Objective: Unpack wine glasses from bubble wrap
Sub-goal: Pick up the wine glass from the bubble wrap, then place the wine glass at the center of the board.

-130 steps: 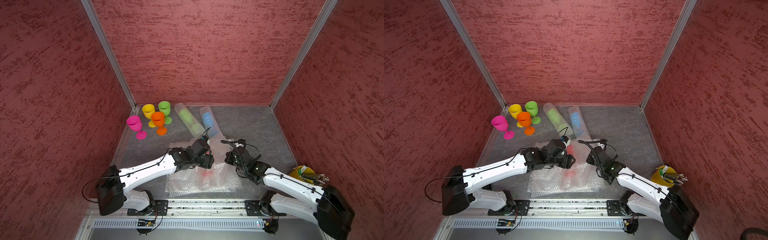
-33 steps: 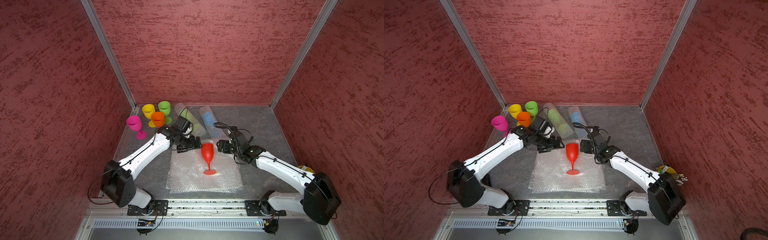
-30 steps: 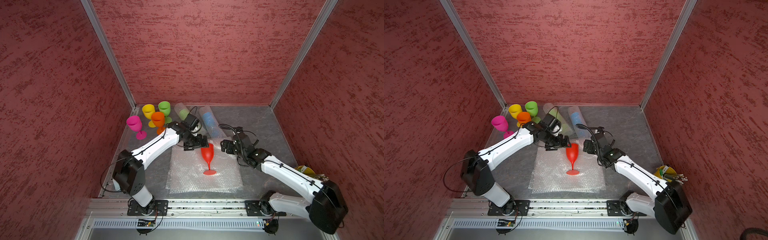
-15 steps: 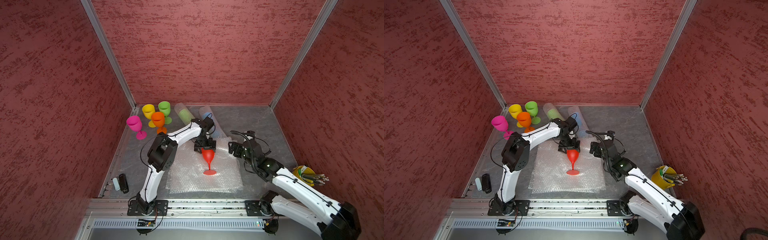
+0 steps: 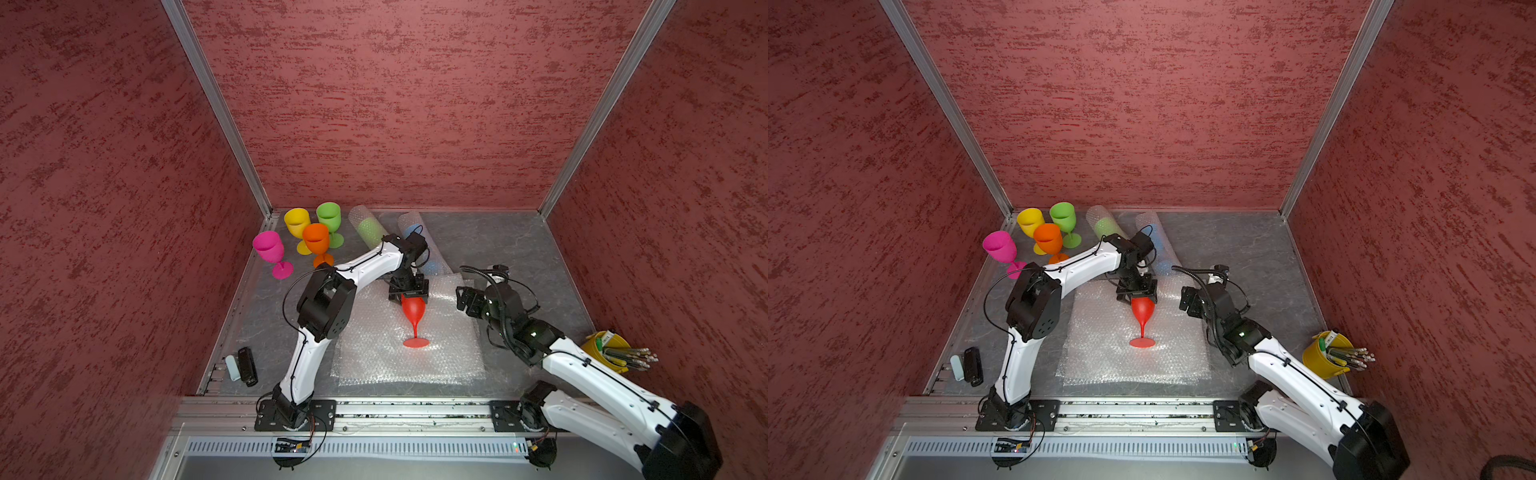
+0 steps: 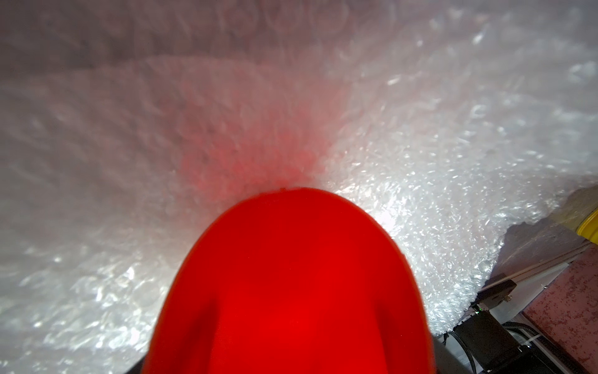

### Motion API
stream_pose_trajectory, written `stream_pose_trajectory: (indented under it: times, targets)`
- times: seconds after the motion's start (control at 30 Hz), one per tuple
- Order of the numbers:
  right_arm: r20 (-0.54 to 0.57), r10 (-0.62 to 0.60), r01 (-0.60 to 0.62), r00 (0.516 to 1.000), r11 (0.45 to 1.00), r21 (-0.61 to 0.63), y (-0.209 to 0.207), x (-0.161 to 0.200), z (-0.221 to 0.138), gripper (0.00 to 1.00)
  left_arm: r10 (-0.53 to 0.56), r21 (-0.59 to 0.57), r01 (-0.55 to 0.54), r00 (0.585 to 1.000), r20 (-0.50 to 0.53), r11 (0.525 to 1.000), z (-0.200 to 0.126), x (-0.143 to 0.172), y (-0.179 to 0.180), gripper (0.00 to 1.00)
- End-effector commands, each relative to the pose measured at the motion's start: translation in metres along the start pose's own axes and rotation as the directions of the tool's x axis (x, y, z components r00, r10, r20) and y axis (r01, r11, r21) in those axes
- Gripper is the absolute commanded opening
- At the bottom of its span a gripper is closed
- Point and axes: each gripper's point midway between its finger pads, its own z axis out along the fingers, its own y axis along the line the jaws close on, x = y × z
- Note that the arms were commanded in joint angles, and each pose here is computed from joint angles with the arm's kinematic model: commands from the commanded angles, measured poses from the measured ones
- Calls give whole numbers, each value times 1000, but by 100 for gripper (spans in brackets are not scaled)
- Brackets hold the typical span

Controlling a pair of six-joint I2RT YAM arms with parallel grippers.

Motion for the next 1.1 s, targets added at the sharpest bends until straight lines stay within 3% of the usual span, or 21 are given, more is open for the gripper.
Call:
stream_pose_trajectory:
  times: [0.0, 0.23, 0.3, 0.37, 0.47, 0.57, 0.63, 0.7, 0.8, 0.9, 1.07]
  targets:
    - [27, 13, -12, 1000, 999, -41, 9, -8, -3, 91, 18, 1, -18, 995, 101, 1000, -45, 1, -3, 79]
    - [38, 11, -8, 999, 998, -62, 16, -15, -3, 91, 45, -3, -46, 949, 312, 999, -120, 2, -2, 79]
    - [46, 7, -3, 999, 998, -69, 19, -19, -3, 91, 55, -30, -47, 913, 405, 998, -145, -2, 3, 78]
    - [56, 5, -1, 998, 997, -79, 22, -21, -3, 91, 85, -81, -50, 846, 526, 995, -172, -12, 11, 78]
    - [66, 6, -1, 998, 996, -85, 25, -24, 0, 91, 150, -175, -33, 679, 718, 984, -213, -32, 27, 75]
    - [60, 9, -3, 998, 995, -95, 28, -23, 4, 91, 257, -248, -77, 434, 864, 966, -245, -46, 31, 71]
    - [57, 13, -7, 998, 994, -107, 31, -23, 6, 91, 280, -266, -88, 298, 913, 960, -261, -52, 37, 71]
    - [55, 16, -10, 998, 994, -111, 32, -22, 7, 91, 243, -226, -94, 230, 942, 969, -270, -59, 47, 71]
    - [46, 20, -14, 999, 993, -114, 32, -19, 10, 91, 185, -180, -47, 167, 968, 983, -275, -74, 74, 65]
    - [37, 18, -14, 999, 993, -115, 32, -16, 13, 91, 238, -237, -26, 118, 964, 971, -267, -90, 91, 62]
    - [38, 12, -8, 999, 994, -111, 31, -15, 15, 91, 270, -275, 36, 94, 958, 961, -248, -118, 122, 63]
